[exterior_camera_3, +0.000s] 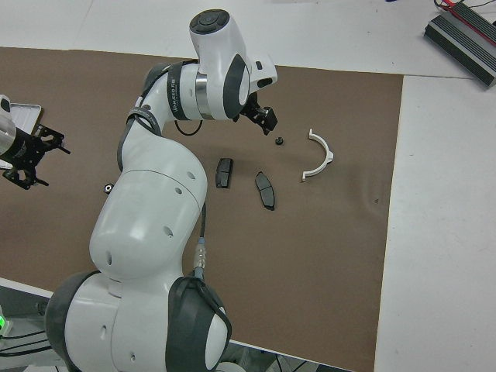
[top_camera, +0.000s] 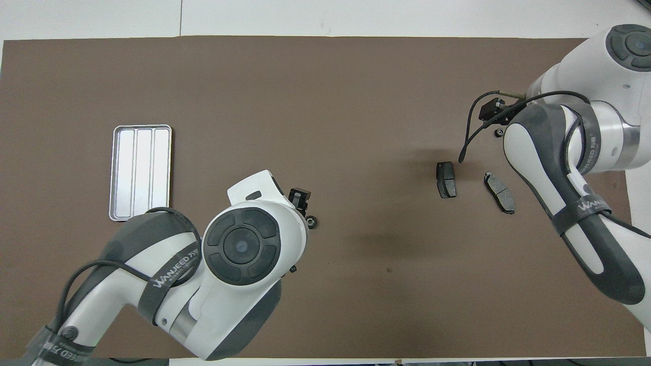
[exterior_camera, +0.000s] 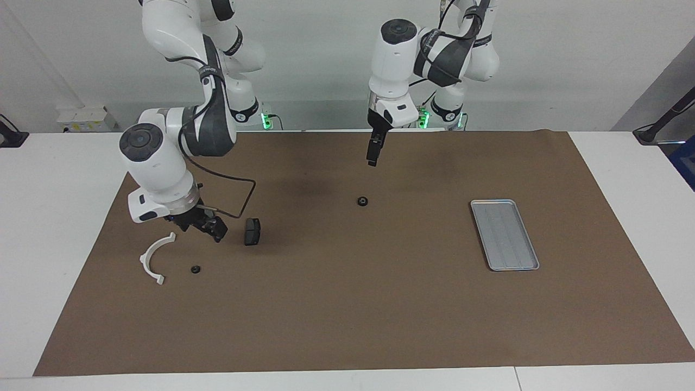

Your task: Pick bearing gear from pile to tray

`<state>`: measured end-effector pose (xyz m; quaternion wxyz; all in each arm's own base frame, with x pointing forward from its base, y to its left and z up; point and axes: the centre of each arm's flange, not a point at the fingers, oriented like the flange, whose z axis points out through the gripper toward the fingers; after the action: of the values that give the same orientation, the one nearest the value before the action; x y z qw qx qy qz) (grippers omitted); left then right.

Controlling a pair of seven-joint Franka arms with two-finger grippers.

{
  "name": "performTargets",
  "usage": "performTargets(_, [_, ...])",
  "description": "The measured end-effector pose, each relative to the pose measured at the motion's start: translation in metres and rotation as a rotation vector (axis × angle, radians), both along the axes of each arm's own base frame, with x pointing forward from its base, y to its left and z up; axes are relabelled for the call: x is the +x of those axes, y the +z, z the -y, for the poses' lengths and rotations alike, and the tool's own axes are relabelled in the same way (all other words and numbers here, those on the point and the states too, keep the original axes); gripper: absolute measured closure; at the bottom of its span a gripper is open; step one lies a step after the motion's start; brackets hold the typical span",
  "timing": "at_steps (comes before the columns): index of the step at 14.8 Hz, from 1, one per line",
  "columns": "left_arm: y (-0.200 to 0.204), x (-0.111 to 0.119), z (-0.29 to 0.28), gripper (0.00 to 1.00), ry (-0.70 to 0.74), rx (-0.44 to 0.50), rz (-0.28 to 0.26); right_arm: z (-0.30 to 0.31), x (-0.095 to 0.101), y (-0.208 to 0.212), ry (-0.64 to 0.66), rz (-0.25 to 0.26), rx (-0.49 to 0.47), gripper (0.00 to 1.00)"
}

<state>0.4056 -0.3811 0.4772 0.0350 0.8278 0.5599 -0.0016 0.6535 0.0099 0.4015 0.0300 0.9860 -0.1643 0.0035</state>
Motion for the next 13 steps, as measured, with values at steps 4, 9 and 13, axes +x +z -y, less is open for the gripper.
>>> performTargets(4, [-0.036, -0.004, 0.014, 0.00, 0.020, -0.008, 0.007, 0.017, 0.008, -0.039, 0.008, 0.017, -0.011, 0.00])
performTargets(9, [-0.074, -0.010, 0.012, 0.00, 0.012, 0.027, -0.017, 0.033, 0.018, -0.082, 0.003, 0.028, -0.026, 0.10])
performTargets(13, [-0.104, -0.005, 0.019, 0.00, 0.010, 0.036, -0.022, 0.032, 0.022, -0.097, 0.008, 0.040, -0.026, 0.10])
